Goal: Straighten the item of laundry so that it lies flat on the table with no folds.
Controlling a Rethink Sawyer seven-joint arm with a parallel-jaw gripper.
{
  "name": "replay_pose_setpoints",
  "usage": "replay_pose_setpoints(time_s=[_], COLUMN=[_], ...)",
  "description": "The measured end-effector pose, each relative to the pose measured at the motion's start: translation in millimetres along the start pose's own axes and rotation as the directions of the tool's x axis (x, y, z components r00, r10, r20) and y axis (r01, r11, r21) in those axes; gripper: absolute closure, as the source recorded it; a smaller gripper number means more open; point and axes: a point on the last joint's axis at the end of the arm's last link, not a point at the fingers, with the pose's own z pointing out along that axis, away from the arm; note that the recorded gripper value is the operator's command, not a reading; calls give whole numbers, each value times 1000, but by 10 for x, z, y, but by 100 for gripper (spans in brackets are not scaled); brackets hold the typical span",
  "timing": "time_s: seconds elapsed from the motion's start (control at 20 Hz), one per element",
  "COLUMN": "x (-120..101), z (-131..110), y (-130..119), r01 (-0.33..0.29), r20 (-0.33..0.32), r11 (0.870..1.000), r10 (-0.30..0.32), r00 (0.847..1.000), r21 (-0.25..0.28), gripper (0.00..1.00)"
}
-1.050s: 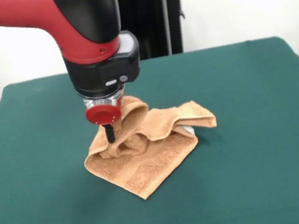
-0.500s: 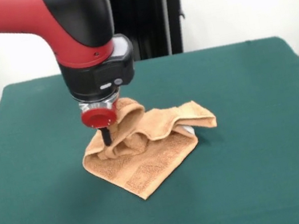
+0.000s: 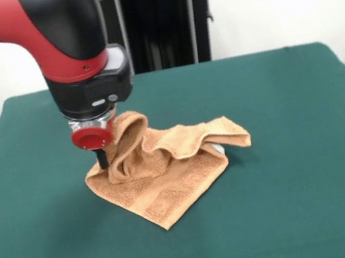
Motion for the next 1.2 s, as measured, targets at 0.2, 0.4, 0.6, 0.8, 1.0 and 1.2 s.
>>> replay_pose_setpoints(time_s=[0.2,0.4,0.6,0.8,1.0,1.2], x=[-27,-29,-10,35,47,31], z=[22,40,51,56,52,42], y=[-5,-18,-30,-31,-41,-39], r01=[8,18,32,46,50,49], r20=[-2,2,7,6,2,-1], r11=[1000,1000,999,999,998,998], r10=[-8,-18,-32,-46,-50,-49], r00=[1000,1000,999,999,999,999], r21=[2,8,16,23,37,44], gripper=[0,0,0,0,0,0])
